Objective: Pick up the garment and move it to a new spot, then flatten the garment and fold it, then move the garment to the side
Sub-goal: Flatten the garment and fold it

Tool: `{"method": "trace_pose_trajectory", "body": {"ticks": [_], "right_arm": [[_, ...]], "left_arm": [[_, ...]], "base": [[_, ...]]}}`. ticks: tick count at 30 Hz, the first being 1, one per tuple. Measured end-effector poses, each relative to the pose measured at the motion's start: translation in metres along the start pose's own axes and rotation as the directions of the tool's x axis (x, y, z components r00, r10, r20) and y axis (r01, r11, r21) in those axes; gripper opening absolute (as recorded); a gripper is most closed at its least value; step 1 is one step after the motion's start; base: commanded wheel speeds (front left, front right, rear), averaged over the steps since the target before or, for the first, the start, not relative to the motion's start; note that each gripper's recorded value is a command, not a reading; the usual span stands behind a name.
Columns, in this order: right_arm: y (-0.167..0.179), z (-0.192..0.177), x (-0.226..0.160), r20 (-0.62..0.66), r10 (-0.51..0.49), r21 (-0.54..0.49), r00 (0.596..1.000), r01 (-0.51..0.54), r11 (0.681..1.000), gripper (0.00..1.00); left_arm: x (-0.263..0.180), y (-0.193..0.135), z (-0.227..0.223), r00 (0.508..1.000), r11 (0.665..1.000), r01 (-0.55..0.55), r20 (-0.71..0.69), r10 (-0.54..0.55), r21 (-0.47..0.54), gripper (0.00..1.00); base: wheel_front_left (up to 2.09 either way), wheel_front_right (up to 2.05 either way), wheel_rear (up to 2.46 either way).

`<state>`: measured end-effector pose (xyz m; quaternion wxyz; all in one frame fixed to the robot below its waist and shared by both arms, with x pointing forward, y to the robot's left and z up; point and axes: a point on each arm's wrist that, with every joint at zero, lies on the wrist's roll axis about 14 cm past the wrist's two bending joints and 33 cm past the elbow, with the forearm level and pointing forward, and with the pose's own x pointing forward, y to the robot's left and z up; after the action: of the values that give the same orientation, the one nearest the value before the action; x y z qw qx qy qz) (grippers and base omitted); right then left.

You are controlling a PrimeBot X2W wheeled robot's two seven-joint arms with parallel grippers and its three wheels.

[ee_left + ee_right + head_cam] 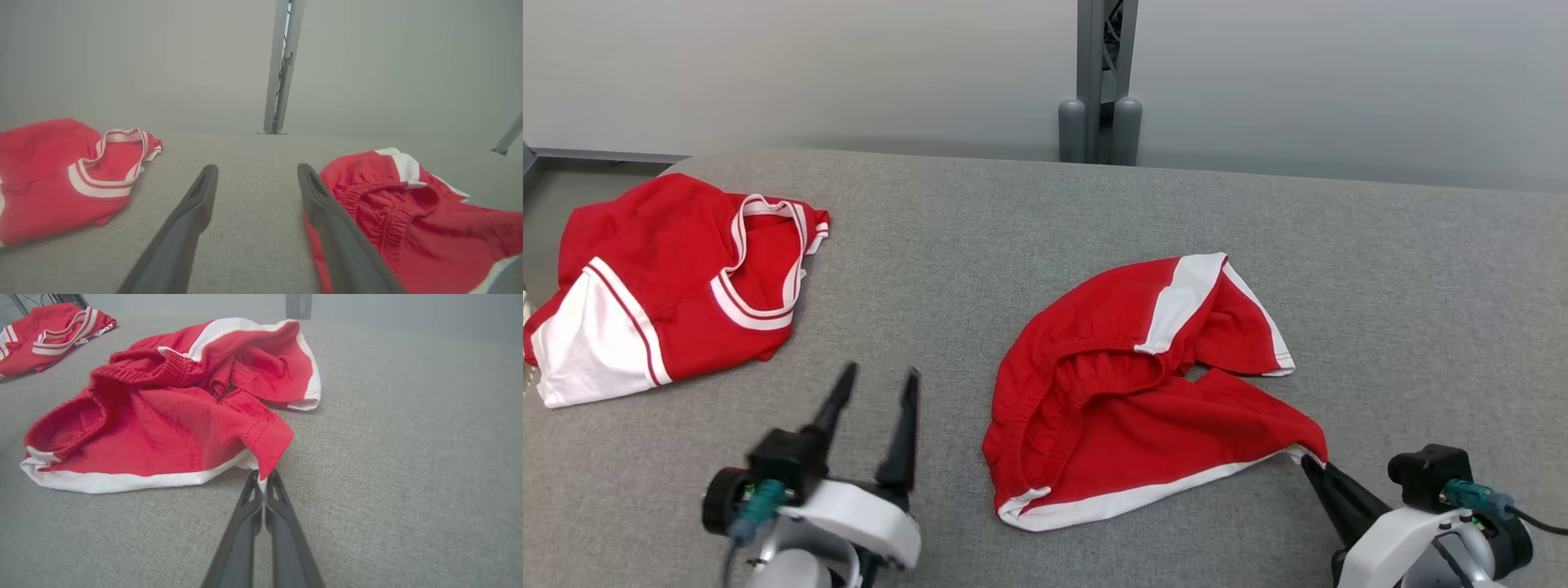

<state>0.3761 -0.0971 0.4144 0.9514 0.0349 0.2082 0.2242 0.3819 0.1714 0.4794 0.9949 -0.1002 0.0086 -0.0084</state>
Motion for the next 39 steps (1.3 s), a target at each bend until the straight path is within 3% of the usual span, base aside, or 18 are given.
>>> {"method": "trace_pose_trajectory", "body": {"ticks": [3,7,10,12,16,19,25,31,39], "right_arm": [[0.004,-0.004,-0.002,-0.003,0.000,0.018,1.000,0.000,1.000,0.00],[0.008,-0.011,-0.002,-0.018,0.003,0.025,1.000,-0.002,1.000,0.00],[0.010,-0.014,-0.002,-0.024,0.006,0.033,1.000,-0.005,0.999,0.00],[0.011,-0.015,-0.002,-0.023,0.005,0.040,1.000,-0.004,0.999,0.00],[0.015,-0.022,-0.002,-0.034,0.006,0.056,0.999,-0.004,0.998,0.00],[0.016,-0.025,-0.002,-0.040,0.006,0.068,0.999,-0.003,0.998,0.00],[0.016,-0.027,-0.002,-0.038,0.001,0.078,0.999,0.002,0.997,0.00],[0.015,-0.030,-0.001,-0.041,-0.001,0.086,0.999,0.004,0.996,0.00],[0.013,-0.031,0.002,-0.041,-0.004,0.093,0.999,0.008,0.996,0.00]], "left_arm": [[-0.007,-0.021,-0.025,0.988,0.984,0.135,-0.094,-0.125,0.112,1.00],[-0.020,-0.042,-0.053,0.942,0.935,0.295,-0.224,-0.250,0.199,1.00],[-0.026,-0.053,-0.063,0.898,0.864,0.409,-0.298,-0.324,0.294,1.00],[-0.033,-0.064,-0.071,0.865,0.824,0.474,-0.340,-0.369,0.312,1.00],[-0.047,-0.103,-0.080,0.770,0.712,0.625,-0.405,-0.493,0.321,1.00],[-0.047,-0.109,-0.080,0.725,0.643,0.681,-0.450,-0.522,0.352,1.00],[-0.043,-0.117,-0.082,0.673,0.552,0.736,-0.509,-0.537,0.391,1.00],[-0.042,-0.115,-0.091,0.639,0.506,0.765,-0.565,-0.522,0.398,1.00],[-0.039,-0.109,-0.101,0.616,0.490,0.780,-0.612,-0.495,0.389,1.00]], "base": [[0.00,0.00,0.00],[0.00,0.00,0.00],[0.00,0.00,0.00],[0.00,0.00,0.00],[0.00,0.00,0.00],[0.00,0.00,0.00],[0.00,0.00,0.00],[0.00,0.00,0.00],[0.00,0.00,0.00]]}}
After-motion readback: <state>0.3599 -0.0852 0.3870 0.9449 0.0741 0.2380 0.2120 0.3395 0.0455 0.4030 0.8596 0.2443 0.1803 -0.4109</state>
